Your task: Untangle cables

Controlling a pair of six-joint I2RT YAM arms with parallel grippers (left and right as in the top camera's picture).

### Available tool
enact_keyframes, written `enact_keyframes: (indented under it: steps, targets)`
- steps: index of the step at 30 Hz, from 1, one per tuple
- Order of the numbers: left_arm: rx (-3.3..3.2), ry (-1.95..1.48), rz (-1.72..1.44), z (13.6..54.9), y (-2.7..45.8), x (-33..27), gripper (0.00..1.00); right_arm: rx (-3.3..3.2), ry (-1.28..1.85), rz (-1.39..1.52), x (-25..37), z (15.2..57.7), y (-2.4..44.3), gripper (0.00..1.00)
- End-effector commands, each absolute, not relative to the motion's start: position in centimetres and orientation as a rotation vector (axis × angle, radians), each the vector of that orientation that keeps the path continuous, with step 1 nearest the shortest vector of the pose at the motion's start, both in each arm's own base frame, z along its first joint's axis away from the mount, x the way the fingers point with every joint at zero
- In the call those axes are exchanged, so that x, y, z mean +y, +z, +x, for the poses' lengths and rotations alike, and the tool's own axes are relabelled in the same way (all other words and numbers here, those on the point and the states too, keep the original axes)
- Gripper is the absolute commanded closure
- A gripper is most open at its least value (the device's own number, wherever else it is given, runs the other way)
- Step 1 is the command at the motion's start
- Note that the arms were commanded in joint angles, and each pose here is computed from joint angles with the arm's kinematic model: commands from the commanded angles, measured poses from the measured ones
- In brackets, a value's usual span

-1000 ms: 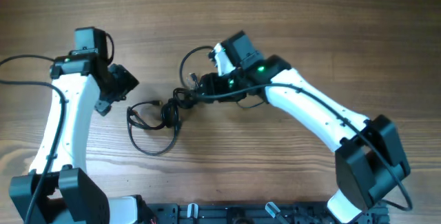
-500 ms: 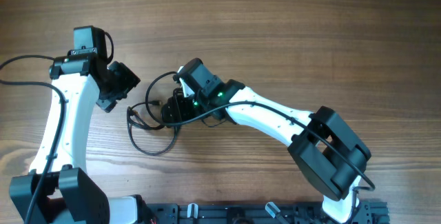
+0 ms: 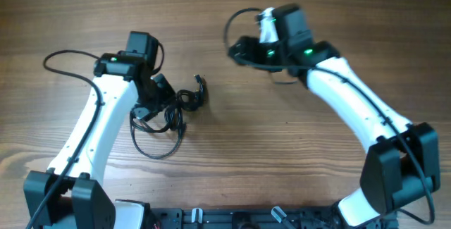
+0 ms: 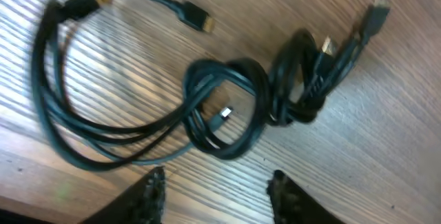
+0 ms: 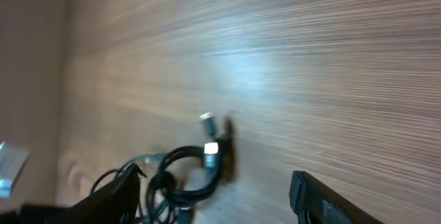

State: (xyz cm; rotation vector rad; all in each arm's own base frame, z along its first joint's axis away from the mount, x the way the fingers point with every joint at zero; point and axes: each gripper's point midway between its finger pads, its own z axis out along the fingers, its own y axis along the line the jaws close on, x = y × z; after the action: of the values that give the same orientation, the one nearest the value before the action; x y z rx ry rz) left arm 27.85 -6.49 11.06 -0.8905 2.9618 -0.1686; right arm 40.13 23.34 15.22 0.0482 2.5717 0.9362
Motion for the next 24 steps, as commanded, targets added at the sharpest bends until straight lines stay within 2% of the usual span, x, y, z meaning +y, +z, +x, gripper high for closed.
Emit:
enact_keyframes:
  steps: [1,5,10,18,20,22,24]
  targets:
    - [2.987,-0.114,-0.833,26.5,9.5,-8.3,0.48,2.568,0.934,0.016,22.5,40.3,15.4,0.28]
    - [2.971,-0.004,-0.740,25.5,5.8,-8.6,0.45,2.582,0.919,-0.009,22.4,40.0,15.1,0.27]
    - [2.948,0.019,-0.683,25.0,3.1,-8.6,0.47,2.593,0.917,-0.005,22.3,39.8,15.0,0.27]
    - [2.775,0.018,-0.590,29.0,3.6,-8.3,0.56,2.595,0.906,-0.035,22.3,39.7,14.9,0.26]
    - [2.777,0.018,-0.572,29.1,3.6,-8.3,0.67,2.595,0.906,-0.036,22.3,39.7,14.9,0.26]
    - [2.775,0.014,-0.572,29.2,3.6,-8.4,0.93,2.595,0.907,-0.037,22.3,39.7,14.9,0.27]
    - [2.772,-0.033,-0.569,29.4,3.9,-8.9,0.96,2.578,0.928,-0.137,23.0,39.3,15.1,0.27]
